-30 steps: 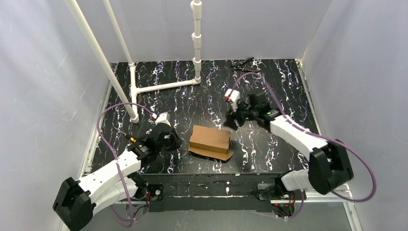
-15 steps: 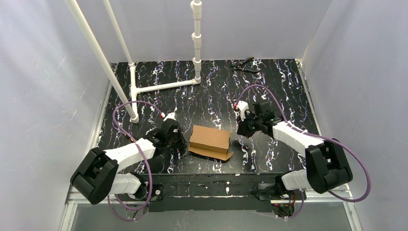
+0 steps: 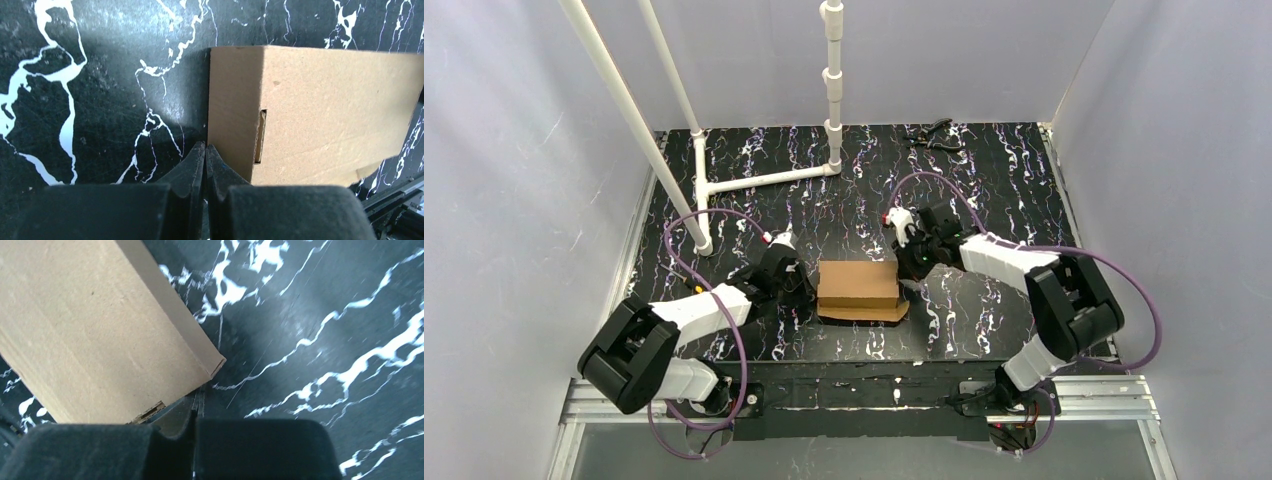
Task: Fold the paper box
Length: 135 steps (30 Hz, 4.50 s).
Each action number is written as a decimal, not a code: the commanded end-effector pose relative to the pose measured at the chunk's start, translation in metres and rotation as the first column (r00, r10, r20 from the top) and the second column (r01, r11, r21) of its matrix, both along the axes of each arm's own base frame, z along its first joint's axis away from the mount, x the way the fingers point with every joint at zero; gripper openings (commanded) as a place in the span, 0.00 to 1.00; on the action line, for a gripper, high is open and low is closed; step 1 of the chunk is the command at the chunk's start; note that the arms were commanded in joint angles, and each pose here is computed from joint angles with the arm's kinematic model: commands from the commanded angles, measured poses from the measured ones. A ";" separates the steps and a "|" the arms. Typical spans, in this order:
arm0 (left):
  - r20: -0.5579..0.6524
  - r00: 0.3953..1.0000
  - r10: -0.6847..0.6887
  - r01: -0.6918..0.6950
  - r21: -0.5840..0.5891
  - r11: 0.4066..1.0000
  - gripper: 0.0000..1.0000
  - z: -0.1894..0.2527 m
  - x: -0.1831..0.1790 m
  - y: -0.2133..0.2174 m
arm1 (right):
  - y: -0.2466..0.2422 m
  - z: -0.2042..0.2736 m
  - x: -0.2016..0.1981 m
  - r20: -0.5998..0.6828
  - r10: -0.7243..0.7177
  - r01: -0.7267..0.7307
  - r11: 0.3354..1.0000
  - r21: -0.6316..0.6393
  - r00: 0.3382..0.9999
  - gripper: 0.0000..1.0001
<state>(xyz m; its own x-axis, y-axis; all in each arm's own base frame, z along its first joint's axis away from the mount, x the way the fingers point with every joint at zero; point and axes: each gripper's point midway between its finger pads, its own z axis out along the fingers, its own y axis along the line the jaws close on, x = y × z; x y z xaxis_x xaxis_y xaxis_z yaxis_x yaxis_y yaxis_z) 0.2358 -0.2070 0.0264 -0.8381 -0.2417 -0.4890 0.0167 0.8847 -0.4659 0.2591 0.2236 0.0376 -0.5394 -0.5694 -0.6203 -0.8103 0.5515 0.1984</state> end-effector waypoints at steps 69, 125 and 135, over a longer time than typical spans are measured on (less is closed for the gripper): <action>0.194 0.957 -0.217 0.249 -0.165 0.954 0.98 0.072 0.071 0.006 | -0.010 0.048 0.029 -0.022 -0.030 0.037 0.872 0.488 0.999 0.87; 0.025 0.980 -0.195 0.194 -0.290 0.937 0.96 0.031 0.052 0.007 | 0.019 0.022 0.043 -0.161 -0.157 0.216 0.850 0.481 0.974 0.45; -0.019 0.984 -0.176 0.162 -0.307 0.938 0.87 0.026 0.046 0.004 | 0.027 0.026 0.041 -0.046 -0.110 0.119 0.890 0.440 0.993 0.43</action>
<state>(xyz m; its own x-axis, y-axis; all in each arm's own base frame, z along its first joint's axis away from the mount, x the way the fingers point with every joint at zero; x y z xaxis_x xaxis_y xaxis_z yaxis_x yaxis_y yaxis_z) 0.2816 -0.2025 0.0495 -0.8978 -0.2097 -0.3873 0.1413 0.6957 -0.7043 0.2864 0.2403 0.0380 -0.7112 -0.1429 -0.6883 -0.6465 0.5174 0.5606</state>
